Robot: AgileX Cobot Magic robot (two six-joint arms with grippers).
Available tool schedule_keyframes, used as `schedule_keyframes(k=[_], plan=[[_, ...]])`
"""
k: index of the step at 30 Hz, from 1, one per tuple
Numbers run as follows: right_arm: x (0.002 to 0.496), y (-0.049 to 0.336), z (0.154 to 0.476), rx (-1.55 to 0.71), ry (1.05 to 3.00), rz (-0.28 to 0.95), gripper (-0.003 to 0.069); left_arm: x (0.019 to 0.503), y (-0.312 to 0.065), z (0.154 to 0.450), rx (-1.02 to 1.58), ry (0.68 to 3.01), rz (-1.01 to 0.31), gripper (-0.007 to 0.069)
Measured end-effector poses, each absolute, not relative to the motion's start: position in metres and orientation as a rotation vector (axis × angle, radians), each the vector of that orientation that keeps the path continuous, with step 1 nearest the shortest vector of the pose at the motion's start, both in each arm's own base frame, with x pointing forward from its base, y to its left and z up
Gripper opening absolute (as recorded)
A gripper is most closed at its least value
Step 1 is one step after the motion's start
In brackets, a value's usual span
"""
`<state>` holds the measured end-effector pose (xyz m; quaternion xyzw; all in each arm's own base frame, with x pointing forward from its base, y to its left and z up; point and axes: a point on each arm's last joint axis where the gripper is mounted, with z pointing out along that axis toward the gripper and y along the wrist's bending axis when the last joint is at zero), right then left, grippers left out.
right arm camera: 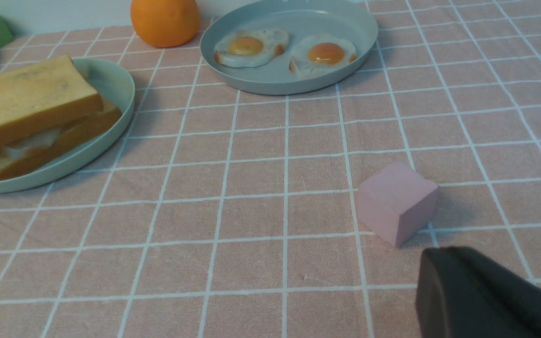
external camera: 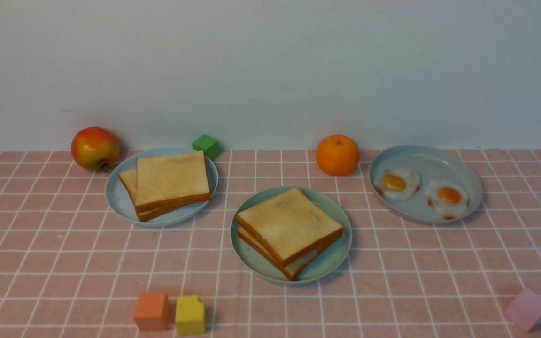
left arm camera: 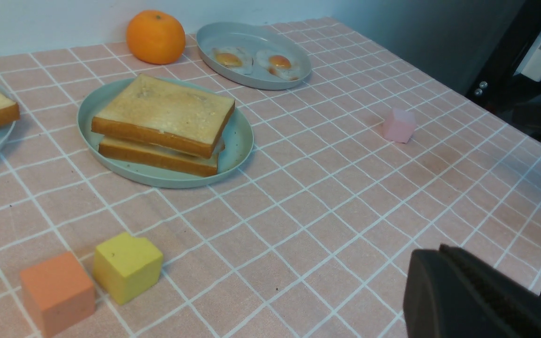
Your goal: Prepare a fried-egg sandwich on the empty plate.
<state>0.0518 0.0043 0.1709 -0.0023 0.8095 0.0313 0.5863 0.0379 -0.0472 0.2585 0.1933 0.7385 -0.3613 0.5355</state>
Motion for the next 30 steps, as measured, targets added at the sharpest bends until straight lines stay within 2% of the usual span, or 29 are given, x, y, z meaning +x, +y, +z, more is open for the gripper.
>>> schedule_keyframes(k=[3, 7, 10, 11, 13, 16, 20, 30], plan=[[0.052, 0.004, 0.171, -0.006, 1.887, 0.072, 0.0005, 0.04, -0.047, 0.257, 0.466, 1.738, -0.826, 0.0012], [0.052, 0.004, 0.171, -0.006, 1.887, 0.072, 0.0006, 0.048, -0.04, 0.255, 0.346, 1.648, -0.729, 0.0012], [0.052, 0.004, 0.171, -0.005, 1.887, 0.074, 0.0008, 0.054, -0.024, 0.244, 0.091, 1.521, -0.558, 0.0012], [0.052, 0.004, 0.171, -0.005, 1.887, 0.074, 0.0008, 0.054, -0.022, 0.244, 0.075, 1.512, -0.551, 0.0012], [0.052, 0.004, 0.171, -0.005, 1.887, 0.074, 0.0009, 0.054, -0.011, 0.223, -0.098, 1.497, -0.426, 0.0012], [0.052, 0.004, 0.171, -0.005, 1.887, 0.074, 0.0011, 0.056, -0.005, 0.201, -0.226, 1.569, -0.351, 0.0012], [0.052, 0.004, 0.171, -0.005, 1.887, 0.074, 0.0015, 0.054, -0.003, 0.176, -0.313, 1.809, -0.291, 0.0012], [0.052, 0.004, 0.171, -0.004, 1.887, 0.074, 0.0022, 0.053, -0.003, 0.175, -0.318, 1.825, -0.288, 0.0012]])
